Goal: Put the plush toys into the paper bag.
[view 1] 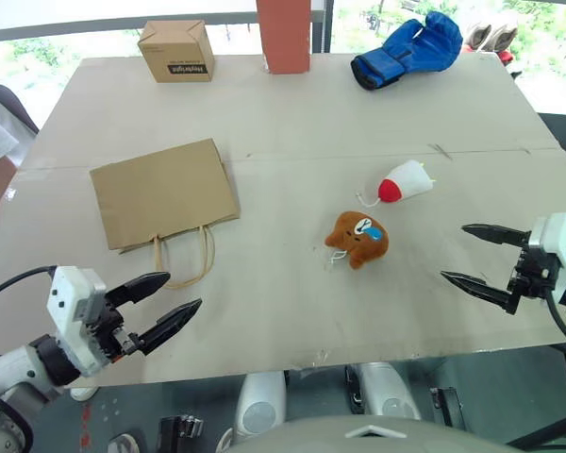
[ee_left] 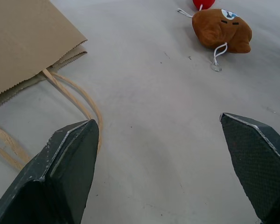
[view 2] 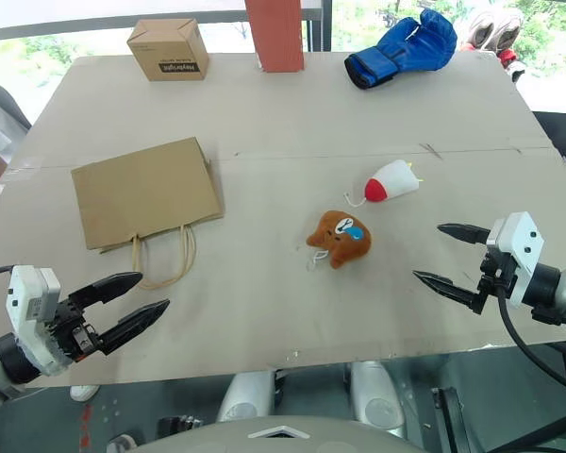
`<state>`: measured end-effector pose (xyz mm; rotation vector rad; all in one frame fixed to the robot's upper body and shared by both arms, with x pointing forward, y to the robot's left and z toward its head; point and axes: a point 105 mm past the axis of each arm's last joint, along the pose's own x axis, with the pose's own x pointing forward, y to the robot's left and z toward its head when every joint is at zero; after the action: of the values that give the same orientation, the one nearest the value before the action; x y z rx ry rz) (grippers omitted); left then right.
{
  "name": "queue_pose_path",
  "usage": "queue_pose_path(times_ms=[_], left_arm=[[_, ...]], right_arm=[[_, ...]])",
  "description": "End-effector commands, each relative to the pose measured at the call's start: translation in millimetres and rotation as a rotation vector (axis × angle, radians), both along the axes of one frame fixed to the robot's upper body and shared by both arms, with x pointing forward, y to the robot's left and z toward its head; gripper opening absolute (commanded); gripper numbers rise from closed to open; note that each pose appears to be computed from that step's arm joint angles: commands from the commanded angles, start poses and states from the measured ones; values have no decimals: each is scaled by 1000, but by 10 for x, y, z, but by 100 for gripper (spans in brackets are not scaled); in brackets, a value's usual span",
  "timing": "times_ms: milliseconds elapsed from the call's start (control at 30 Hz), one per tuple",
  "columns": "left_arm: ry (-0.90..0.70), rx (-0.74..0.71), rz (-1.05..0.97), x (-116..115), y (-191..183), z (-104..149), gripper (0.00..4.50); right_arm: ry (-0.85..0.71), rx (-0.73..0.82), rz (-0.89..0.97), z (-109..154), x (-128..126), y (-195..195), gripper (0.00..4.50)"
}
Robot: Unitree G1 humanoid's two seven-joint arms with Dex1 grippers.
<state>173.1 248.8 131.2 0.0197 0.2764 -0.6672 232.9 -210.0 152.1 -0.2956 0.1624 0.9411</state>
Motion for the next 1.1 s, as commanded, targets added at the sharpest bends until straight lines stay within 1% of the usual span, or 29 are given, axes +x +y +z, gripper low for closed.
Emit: queue_pose_path(times_ms=[33,100,167,233,267,433,500,567,667,767,933,1033,1067,1100], left_arm=[[-56,28,10,94,41,76,449],[-101,90,17,201,119,106,449],[-132,167,-15,238,208,110,449],[-157,214,-21,279,340,152,449],[-165,271,-25,296,423,156,449],[-175,539,-115,272,801,148,449],[-190,630,-129,300,948,153,449],[-208,702,-154,358,1005,118,449],[-257,758,-205,471,947,63,449],[-307,762,-228,600,856,34,449],[-357,803,-278,705,778,-37,449],[-398,780,-301,765,677,-61,449],[-403,750,-312,772,633,-70,449],[-407,716,-326,770,581,-70,396]], right_arm=[[-67,37,29,78,-39,118,447],[-103,76,88,67,-65,313,447],[-120,94,143,74,-94,467,447],[-132,103,196,91,-122,593,447],[-135,108,220,98,-137,650,447],[-146,116,295,109,-178,839,447],[-158,122,297,113,-171,884,447],[-164,125,292,105,-165,918,447],[-171,127,280,109,-160,942,447],[-181,126,262,118,-151,953,447],[-184,127,241,123,-150,956,447],[-187,128,232,124,-146,959,447],[-189,129,227,127,-143,962,447],[-191,131,224,132,-142,965,450]])
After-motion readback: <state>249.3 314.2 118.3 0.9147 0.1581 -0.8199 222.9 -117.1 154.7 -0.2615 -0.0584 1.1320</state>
